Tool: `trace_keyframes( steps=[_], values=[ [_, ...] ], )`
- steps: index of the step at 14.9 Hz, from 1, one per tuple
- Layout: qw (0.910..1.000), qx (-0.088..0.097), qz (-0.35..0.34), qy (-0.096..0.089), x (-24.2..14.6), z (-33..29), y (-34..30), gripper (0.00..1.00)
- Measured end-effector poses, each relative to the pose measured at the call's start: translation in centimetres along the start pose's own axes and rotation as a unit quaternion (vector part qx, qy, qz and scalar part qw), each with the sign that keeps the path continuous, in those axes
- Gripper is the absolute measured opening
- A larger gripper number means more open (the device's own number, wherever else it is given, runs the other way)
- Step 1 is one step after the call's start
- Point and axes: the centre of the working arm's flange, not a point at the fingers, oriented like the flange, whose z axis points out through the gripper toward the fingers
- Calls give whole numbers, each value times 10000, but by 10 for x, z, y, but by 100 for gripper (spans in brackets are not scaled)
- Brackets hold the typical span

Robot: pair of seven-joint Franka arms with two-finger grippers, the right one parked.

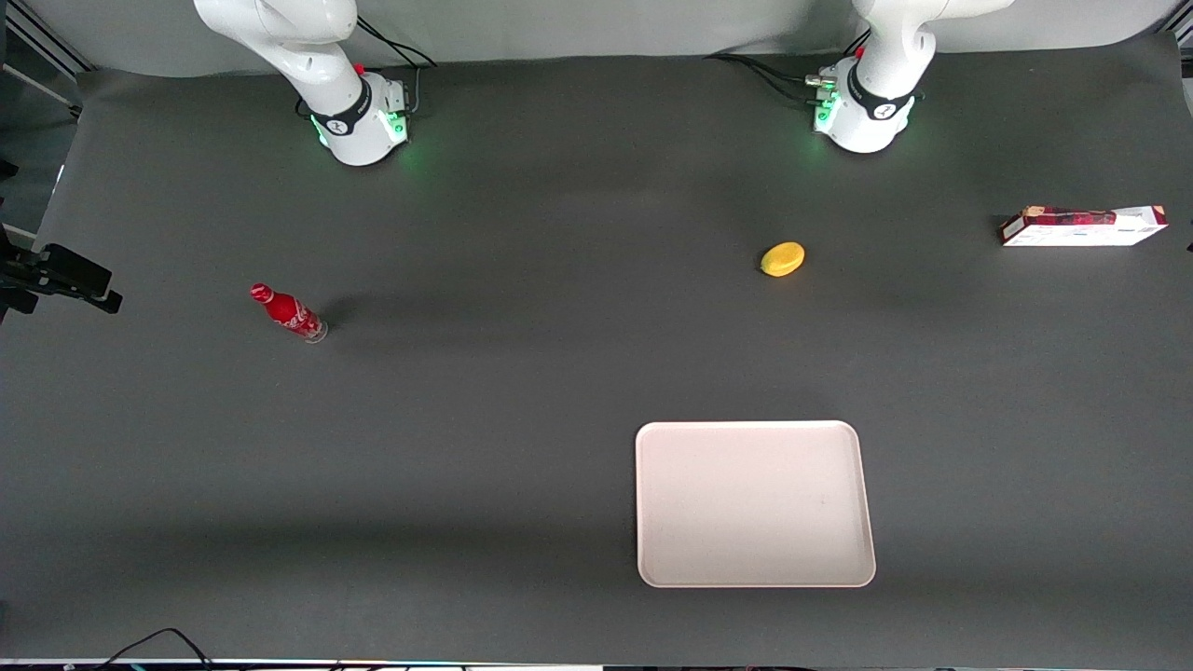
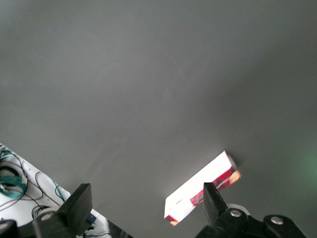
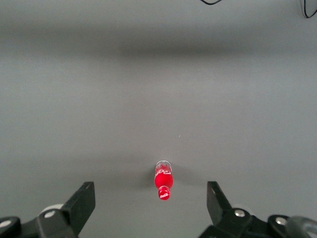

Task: Place red cookie box on tray
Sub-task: 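Move the left gripper down over the red cookie box, then close the left gripper on the end of the red cookie box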

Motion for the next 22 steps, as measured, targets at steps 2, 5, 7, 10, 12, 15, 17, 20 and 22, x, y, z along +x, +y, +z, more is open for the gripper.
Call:
trace_keyframes(
  steps=[2,5,7,10,12,15,17,20,22],
  values=[
    [9988,-137,460,-35,-29,28,-8,100],
    [9929,-355,1130,-38,-59,68,-9,100],
    [9885,-299,1479,57,-75,102,-2,100],
    [9809,-263,1917,216,-104,153,19,100],
    [9751,-298,2179,285,-122,181,31,100],
    [9698,-350,2386,369,-158,226,48,100],
    [9681,-465,2434,381,-174,250,57,100],
    [9642,-748,2524,326,-185,284,62,100],
    [9628,-937,2518,291,-189,301,65,100]
  ],
)
